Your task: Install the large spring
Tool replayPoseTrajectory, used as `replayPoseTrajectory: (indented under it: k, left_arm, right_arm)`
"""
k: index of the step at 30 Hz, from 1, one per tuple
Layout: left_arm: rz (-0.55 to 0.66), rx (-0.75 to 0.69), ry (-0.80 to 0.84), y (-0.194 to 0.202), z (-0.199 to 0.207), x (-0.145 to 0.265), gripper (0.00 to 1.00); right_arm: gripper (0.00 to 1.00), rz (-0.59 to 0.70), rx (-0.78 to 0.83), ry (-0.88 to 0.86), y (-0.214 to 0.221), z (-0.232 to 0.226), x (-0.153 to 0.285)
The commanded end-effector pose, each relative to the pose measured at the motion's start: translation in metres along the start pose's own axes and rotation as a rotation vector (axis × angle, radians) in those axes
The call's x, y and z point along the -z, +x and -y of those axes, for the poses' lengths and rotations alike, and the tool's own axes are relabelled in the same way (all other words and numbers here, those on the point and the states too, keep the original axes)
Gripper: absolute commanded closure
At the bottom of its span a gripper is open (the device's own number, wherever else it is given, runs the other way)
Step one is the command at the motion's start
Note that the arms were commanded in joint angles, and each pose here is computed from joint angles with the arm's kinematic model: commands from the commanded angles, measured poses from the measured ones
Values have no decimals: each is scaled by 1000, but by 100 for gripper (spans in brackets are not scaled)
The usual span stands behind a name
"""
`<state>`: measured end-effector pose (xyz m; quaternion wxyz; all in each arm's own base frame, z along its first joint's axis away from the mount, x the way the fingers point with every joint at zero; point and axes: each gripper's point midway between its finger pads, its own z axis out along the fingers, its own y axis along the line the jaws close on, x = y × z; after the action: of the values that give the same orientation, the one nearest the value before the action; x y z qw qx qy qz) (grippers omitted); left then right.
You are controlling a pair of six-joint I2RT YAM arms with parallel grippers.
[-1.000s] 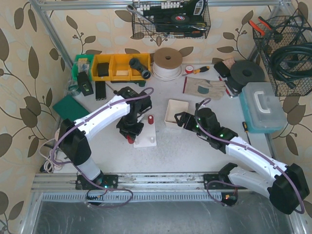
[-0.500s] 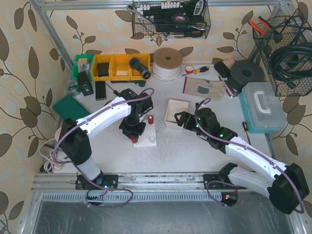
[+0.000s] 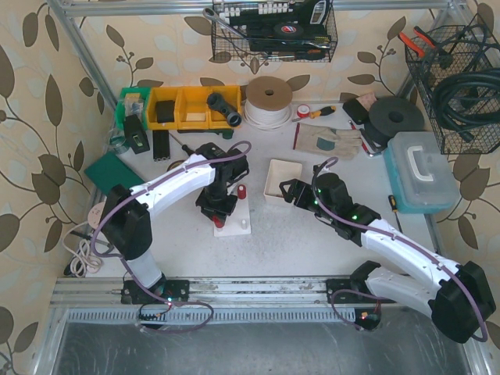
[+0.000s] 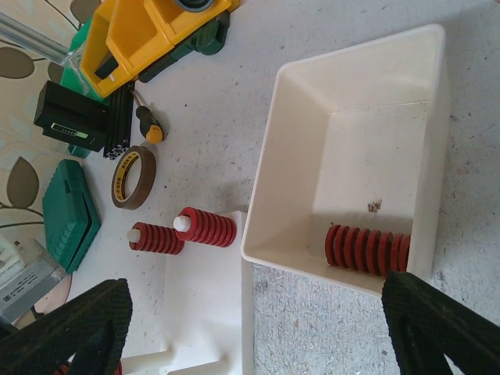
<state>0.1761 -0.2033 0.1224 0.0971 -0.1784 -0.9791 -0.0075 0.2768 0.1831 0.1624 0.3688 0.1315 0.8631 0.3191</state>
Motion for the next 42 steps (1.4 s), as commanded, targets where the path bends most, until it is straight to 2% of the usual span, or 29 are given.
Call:
replayPoseTrajectory:
  k: [1,21,42]
  left_arm:
    - [-8,3,6,5,3,4,100]
    - [-30,-5,-36,9,-7,-7,100]
    - [-23,-18,-18,-8,0,-27,100]
  right_arm:
    - [14,5,8,2,2,3,-2]
    - [14,-1,8,4,4,3,-3]
    - [14,-6,9,6,5,4,-5]
